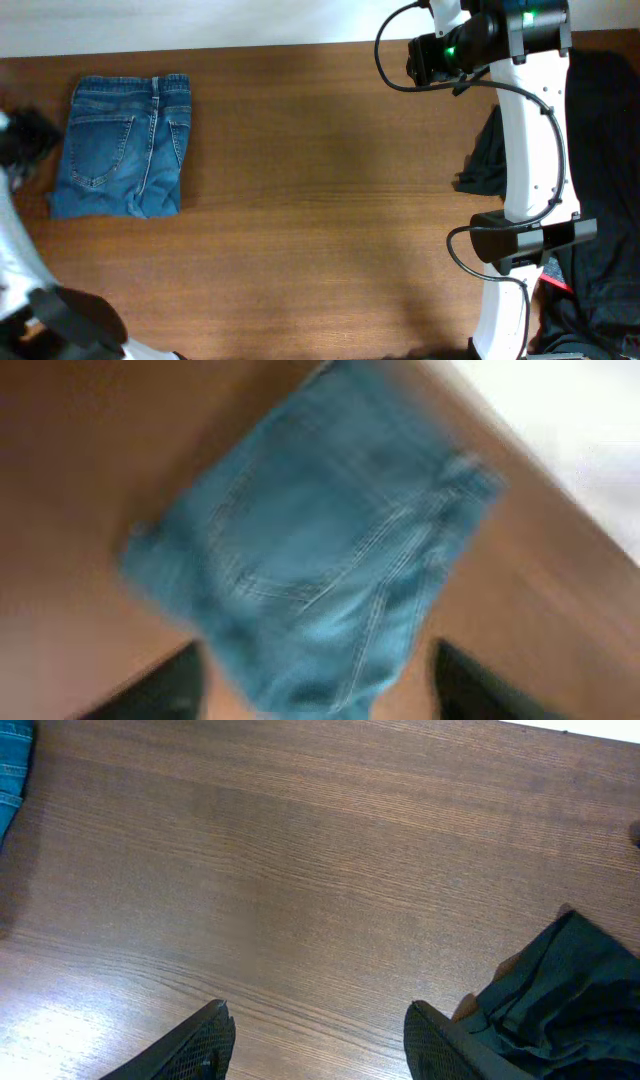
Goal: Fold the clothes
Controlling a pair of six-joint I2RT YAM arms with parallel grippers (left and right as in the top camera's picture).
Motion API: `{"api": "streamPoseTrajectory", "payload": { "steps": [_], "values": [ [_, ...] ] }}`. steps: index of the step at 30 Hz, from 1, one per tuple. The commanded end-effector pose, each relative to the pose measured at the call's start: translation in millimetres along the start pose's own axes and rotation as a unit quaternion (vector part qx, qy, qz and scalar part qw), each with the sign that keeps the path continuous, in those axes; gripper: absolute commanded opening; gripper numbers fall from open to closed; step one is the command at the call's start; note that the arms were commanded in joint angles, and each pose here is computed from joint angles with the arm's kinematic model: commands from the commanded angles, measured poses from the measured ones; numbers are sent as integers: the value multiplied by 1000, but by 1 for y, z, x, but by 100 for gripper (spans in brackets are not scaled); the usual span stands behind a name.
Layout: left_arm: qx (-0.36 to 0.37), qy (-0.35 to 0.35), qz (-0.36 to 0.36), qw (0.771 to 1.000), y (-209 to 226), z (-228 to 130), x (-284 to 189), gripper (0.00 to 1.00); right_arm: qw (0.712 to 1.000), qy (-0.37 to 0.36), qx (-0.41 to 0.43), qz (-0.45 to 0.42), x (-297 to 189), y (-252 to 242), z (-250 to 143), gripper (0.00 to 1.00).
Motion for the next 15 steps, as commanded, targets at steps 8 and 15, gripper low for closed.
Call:
{"api": "streamPoseTrajectory", "payload": {
  "steps": [8,15],
  "values": [
    [224,-40,106,968,-67,24,74,8,1000,7,4,-8,5,-4,0,60],
    [231,72,99,965,-57,-14,164,9,1000,15,5,-10,5,-4,-3,60]
  ]
}}
Point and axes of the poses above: each gripper's point midway between its finger pads, its own x axis out along the fingers, its own y axis along the line the jaws close on, z = x × y, the point moved 8 cm from there along -x, back along the fingers, and after that the axes turned 14 degrees about x, right-handed, at the moved point
